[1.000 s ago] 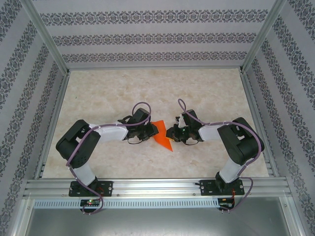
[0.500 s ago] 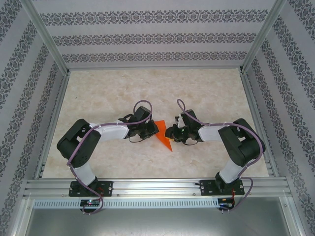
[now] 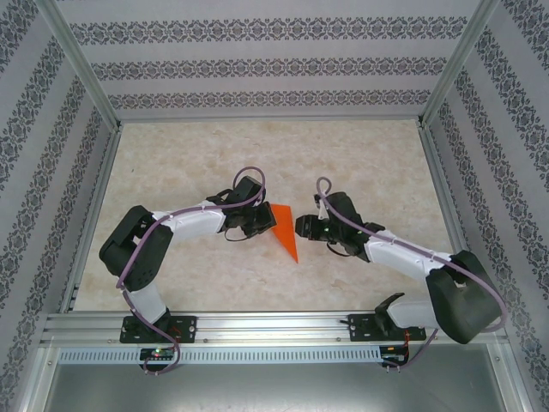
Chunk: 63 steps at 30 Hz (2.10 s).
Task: Fold a paper plane with a square sheet of paper (pick it up from the middle)
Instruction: Fold the wing for the fifth time at the center of the table.
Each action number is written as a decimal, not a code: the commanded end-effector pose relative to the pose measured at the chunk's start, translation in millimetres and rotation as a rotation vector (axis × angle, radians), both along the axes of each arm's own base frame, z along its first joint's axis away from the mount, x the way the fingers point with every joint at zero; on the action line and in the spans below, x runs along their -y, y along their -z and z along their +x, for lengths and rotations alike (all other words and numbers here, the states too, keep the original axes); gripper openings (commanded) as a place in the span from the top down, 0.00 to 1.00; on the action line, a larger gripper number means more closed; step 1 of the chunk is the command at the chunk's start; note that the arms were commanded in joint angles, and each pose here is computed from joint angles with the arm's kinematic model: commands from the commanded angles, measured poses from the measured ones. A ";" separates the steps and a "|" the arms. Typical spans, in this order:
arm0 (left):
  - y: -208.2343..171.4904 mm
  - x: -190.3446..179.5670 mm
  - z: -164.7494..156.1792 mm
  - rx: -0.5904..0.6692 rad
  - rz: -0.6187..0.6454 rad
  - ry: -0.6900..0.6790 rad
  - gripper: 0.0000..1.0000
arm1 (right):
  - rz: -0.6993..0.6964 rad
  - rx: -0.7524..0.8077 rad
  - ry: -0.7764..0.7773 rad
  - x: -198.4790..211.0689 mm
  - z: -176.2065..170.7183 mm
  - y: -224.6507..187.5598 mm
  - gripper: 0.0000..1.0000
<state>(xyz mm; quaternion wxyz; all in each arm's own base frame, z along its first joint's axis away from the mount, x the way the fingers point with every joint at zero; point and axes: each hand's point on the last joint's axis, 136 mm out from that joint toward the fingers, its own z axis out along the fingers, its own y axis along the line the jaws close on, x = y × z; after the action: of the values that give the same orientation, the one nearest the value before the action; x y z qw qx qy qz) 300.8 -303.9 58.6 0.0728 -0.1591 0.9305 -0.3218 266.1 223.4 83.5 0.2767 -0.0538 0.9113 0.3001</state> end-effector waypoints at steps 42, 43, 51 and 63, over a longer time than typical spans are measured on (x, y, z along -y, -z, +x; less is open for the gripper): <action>-3.4 -3.2 -1.0 -0.017 0.004 0.026 0.96 | -0.721 0.600 -0.364 -58.1 -16.2 44.7 0.72; -3.5 -3.2 -1.2 -0.017 0.004 0.027 0.96 | -0.722 0.600 -0.362 -57.6 -16.2 45.1 0.73; -4.6 -4.6 -2.5 -0.015 0.006 0.024 0.96 | -0.743 0.601 -0.331 -50.4 -14.4 47.0 0.81; -18.5 -9.2 2.7 0.044 -0.002 0.001 0.87 | -0.698 0.598 -0.313 -53.5 -14.8 45.0 1.00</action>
<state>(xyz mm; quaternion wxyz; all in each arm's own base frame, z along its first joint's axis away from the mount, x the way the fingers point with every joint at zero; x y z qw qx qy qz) 298.5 -298.9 57.4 0.0638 -0.1571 0.9330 -0.3176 251.7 275.7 37.6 0.4348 -0.3760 0.8180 -0.0211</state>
